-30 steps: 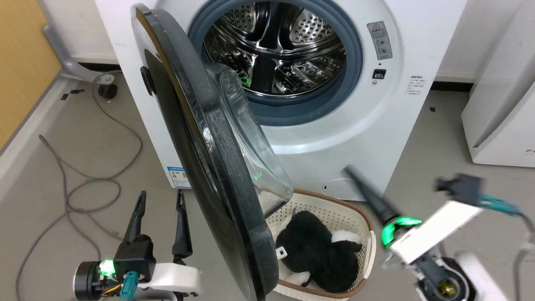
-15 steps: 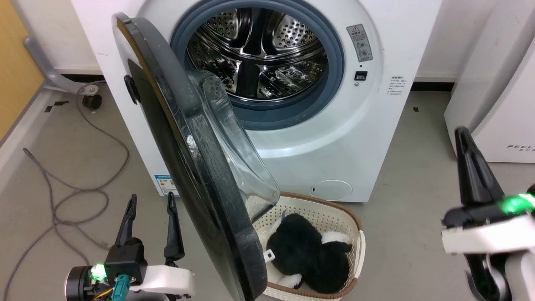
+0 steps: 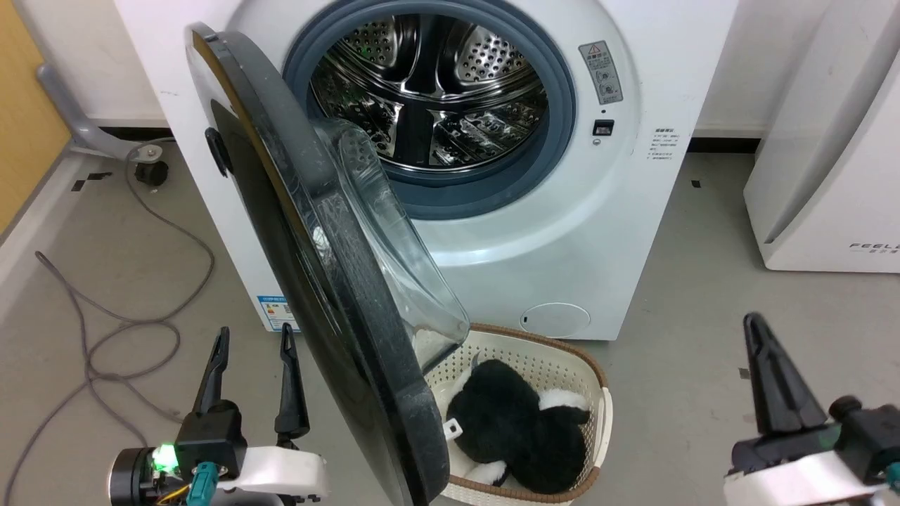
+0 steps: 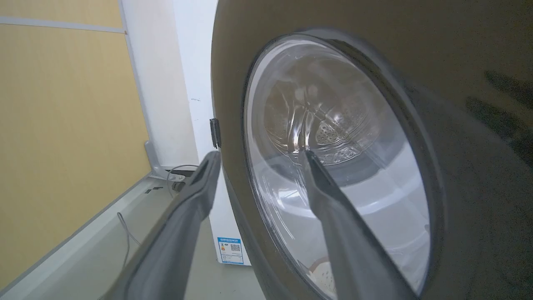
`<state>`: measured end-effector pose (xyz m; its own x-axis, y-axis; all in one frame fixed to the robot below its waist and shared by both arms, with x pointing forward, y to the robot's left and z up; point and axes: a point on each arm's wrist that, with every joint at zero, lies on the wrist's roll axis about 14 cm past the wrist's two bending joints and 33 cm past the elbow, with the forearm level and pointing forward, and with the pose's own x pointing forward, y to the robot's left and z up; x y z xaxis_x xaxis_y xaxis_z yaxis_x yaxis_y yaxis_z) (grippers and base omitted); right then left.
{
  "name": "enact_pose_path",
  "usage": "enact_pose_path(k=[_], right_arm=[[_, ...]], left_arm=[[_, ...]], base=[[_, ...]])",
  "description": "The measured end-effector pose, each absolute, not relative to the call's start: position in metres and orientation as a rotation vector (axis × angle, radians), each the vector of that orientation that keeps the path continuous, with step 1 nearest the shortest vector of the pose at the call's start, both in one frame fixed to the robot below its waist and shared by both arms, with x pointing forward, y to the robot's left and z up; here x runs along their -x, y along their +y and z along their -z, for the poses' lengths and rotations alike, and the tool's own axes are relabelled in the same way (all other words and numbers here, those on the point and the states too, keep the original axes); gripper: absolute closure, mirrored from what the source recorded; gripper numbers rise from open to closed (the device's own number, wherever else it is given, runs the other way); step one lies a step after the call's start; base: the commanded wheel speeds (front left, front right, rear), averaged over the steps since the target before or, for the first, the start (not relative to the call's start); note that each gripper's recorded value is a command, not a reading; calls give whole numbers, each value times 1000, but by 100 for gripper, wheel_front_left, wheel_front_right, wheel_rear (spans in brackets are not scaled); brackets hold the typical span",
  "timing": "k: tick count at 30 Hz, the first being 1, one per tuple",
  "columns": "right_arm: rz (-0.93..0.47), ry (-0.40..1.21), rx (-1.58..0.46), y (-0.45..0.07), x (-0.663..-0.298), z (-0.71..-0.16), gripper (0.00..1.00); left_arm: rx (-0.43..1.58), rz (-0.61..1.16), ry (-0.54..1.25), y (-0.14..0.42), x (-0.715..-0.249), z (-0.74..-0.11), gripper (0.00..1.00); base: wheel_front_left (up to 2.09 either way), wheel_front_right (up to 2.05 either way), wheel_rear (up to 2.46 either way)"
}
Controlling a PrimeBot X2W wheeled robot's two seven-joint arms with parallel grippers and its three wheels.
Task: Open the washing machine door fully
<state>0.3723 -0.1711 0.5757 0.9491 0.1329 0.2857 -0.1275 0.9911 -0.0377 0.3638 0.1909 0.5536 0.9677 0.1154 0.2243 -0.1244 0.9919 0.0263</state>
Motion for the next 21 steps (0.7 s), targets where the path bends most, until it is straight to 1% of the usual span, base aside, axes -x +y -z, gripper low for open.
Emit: enact_pose_path(k=[2, 3, 4, 5, 8, 9, 10, 16, 21], right_arm=[[-130, -271, 13, -170, -370, -568, 100], [-129, -257, 10, -169, -370, -564, 71], [-127, -245, 5, -169, -369, -560, 9], [-126, -236, 3, -169, -368, -557, 0], [-122, -223, -2, -168, -367, -553, 0], [-121, -220, -2, -168, -367, -552, 0], [-120, -218, 1, -168, -366, -551, 0], [-117, -213, 12, -168, -366, -549, 0], [-111, -216, 10, -169, -366, -550, 0]], left_arm=[[-41, -122, -224, 191, -364, -554, 0], [-42, -122, -224, 191, -364, -553, 0], [-42, -123, -224, 192, -363, -553, 0], [-42, -123, -224, 192, -363, -553, 0], [-46, -127, -221, 193, -362, -552, 0], [-46, -127, -216, 193, -362, -551, 57], [-46, -128, -213, 193, -362, -550, 100], [-49, -161, -248, 207, -362, -561, 100], [-74, -165, -378, 213, -367, -605, 100]], base=[[0, 0, 0], [0, 0, 0], [0, 0, 0], [0, 0, 0], [0, 0, 0], [0, 0, 0], [0, 0, 0], [0, 0, 0], [0, 0, 0]])
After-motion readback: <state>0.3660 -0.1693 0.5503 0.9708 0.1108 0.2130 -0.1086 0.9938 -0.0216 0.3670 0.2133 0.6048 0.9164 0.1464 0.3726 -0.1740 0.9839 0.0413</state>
